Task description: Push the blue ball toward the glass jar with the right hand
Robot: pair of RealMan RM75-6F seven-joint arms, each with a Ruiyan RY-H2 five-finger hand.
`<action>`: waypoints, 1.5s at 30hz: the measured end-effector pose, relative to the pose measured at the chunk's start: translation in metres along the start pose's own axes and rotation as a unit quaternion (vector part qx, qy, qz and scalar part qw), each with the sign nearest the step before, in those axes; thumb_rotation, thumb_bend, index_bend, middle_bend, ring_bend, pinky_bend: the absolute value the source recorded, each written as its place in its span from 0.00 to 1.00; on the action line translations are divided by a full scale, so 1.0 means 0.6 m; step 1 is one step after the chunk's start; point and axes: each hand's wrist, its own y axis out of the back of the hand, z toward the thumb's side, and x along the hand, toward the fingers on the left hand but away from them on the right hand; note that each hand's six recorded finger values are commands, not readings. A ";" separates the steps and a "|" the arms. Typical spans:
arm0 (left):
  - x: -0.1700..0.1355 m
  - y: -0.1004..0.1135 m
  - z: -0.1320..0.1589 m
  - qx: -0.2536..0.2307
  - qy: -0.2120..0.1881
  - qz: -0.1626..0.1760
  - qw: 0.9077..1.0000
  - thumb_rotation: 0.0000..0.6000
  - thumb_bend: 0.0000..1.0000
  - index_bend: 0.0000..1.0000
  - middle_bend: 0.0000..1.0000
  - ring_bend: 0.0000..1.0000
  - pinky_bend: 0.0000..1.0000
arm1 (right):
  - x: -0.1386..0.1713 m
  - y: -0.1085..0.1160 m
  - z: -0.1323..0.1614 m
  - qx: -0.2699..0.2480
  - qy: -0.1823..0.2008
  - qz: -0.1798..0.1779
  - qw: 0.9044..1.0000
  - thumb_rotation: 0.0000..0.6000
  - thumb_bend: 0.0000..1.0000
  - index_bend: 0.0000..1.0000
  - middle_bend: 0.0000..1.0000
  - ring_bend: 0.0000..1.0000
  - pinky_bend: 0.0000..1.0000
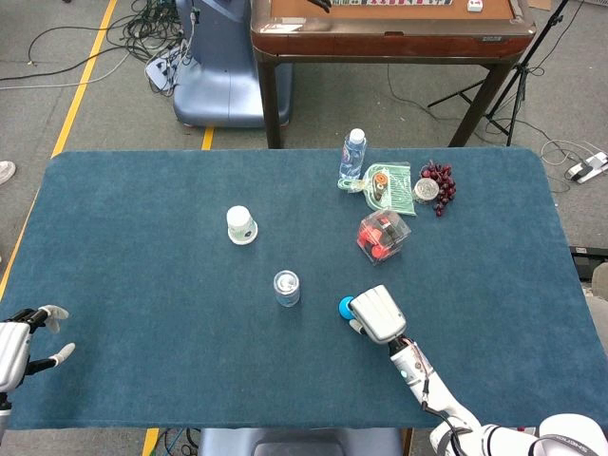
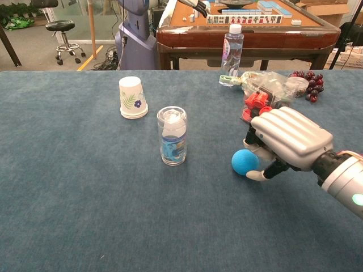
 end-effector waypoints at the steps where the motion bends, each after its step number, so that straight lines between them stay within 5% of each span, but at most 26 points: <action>1: 0.000 0.000 0.000 0.000 0.000 0.000 1.000 1.00 0.06 0.45 0.56 0.48 0.66 | -0.003 0.000 0.000 0.000 -0.001 -0.001 1.000 1.00 0.00 1.00 1.00 1.00 1.00; 33: -0.002 0.008 -0.004 -0.005 0.003 0.004 1.000 1.00 0.06 0.45 0.56 0.48 0.66 | -0.073 0.013 0.002 0.011 -0.002 -0.032 0.999 1.00 0.00 1.00 1.00 1.00 1.00; 45: -0.002 0.006 -0.004 -0.004 0.003 0.002 1.000 1.00 0.06 0.45 0.56 0.48 0.66 | -0.091 0.045 0.015 -0.002 0.009 -0.065 0.998 1.00 0.00 1.00 1.00 1.00 1.00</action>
